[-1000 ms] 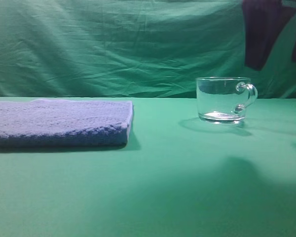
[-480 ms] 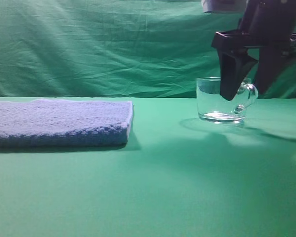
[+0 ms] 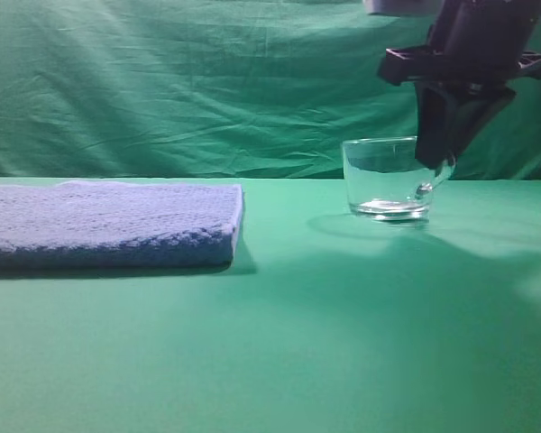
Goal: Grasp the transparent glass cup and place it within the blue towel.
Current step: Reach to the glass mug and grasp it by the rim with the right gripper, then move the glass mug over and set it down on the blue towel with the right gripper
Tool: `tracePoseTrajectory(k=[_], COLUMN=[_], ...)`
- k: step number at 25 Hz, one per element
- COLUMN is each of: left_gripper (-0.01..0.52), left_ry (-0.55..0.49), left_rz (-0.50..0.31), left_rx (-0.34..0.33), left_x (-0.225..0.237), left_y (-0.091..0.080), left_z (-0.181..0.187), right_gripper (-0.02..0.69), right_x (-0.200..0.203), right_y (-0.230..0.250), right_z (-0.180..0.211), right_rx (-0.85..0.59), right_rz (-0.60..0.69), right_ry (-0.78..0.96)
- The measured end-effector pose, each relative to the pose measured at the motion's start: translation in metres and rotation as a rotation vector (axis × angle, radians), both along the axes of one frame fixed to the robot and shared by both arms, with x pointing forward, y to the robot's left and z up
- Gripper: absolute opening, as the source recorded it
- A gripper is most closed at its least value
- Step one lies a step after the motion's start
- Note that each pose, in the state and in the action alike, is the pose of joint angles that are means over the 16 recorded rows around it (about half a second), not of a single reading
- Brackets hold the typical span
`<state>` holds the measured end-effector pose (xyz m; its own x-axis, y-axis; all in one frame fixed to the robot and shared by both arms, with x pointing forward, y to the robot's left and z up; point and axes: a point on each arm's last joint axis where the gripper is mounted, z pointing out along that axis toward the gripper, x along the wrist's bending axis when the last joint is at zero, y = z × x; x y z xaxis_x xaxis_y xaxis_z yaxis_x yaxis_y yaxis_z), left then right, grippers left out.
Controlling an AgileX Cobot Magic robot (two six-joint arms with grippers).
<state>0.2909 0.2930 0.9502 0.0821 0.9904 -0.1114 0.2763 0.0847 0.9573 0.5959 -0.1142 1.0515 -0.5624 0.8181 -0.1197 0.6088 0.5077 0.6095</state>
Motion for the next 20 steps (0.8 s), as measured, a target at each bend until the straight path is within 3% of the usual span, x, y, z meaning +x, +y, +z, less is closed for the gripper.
tracePoseTrajectory(k=[4,8,20], left_gripper=[0.0,0.0,0.0], left_ry=[0.0,0.0,0.0], left_rz=[0.0,0.0,0.0], left_rx=[0.0,0.0,0.0], left_x=[0.0,0.0,0.0], left_y=[0.0,0.0,0.0], left_z=[0.0,0.0,0.0], right_gripper=[0.119,0.119,0.133], right_x=[0.005,0.004,-0.009], right_y=[0.039,0.085,0.182], right_z=[0.023,0.022,-0.065], right_rx=[0.031,0.037,-0.024], right_rz=[0.081,0.183,0.398], right_ry=[-0.064,-0.088,-0.03])
